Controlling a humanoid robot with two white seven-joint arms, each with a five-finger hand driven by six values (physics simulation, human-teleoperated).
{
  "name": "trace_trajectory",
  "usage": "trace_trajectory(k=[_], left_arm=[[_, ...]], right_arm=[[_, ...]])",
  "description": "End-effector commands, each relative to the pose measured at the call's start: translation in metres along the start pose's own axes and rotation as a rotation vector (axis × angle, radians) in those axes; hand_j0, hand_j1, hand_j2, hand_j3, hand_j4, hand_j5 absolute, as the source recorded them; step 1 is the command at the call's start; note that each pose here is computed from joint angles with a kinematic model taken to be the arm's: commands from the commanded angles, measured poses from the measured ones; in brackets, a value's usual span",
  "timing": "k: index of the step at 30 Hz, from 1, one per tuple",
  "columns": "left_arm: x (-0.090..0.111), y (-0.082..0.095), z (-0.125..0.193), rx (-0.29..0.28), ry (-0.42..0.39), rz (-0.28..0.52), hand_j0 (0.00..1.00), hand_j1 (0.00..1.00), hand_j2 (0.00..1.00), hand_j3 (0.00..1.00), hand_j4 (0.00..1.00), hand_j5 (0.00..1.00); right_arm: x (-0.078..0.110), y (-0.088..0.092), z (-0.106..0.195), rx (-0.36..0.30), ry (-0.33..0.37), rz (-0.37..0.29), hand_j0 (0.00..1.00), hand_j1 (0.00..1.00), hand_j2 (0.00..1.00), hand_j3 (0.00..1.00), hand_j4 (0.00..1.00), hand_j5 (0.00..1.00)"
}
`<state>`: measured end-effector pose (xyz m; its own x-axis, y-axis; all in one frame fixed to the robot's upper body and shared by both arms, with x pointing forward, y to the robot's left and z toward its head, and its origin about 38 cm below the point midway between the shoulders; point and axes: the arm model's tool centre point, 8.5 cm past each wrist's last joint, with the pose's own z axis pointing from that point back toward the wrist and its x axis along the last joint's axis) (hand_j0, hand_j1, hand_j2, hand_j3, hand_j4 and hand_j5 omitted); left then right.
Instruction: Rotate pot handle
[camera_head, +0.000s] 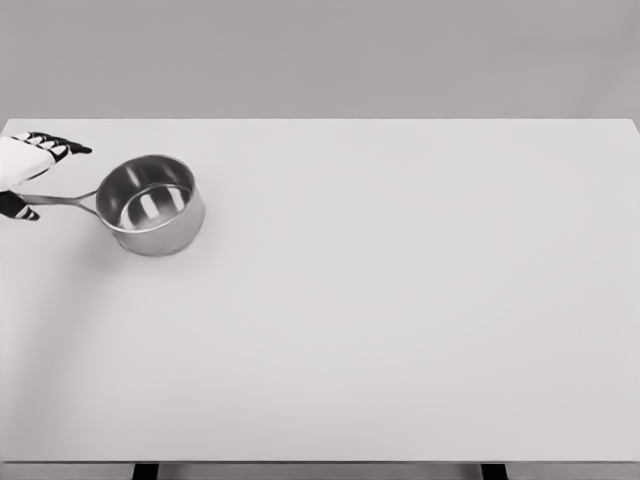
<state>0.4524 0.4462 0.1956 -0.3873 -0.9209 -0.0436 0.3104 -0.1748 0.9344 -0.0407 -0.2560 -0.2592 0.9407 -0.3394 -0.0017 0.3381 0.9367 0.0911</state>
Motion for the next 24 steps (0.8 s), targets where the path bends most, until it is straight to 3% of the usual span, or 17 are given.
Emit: trace_trajectory(k=[1,17,24], left_arm=[[-0.001,-0.003,-0.001,-0.005,0.001,0.010,1.00,1.00,1.00,1.00,1.00,1.00],[-0.003,0.005,-0.001,0.015,0.001,0.017,1.00,1.00,1.00,1.00,1.00,1.00],[0.026,0.033,0.004,0.108,-0.083,-0.040,1.00,1.00,1.00,1.00,1.00,1.00]], right_arm=[[0.000,0.000,0.000,0.001,0.001,0.000,1.00,1.00,1.00,1.00,1.00,1.00],[0.000,0.000,0.000,0.001,0.001,0.000,1.00,1.00,1.00,1.00,1.00,1.00],[0.000,0.000,0.000,0.001,0.001,0.000,1.00,1.00,1.00,1.00,1.00,1.00]])
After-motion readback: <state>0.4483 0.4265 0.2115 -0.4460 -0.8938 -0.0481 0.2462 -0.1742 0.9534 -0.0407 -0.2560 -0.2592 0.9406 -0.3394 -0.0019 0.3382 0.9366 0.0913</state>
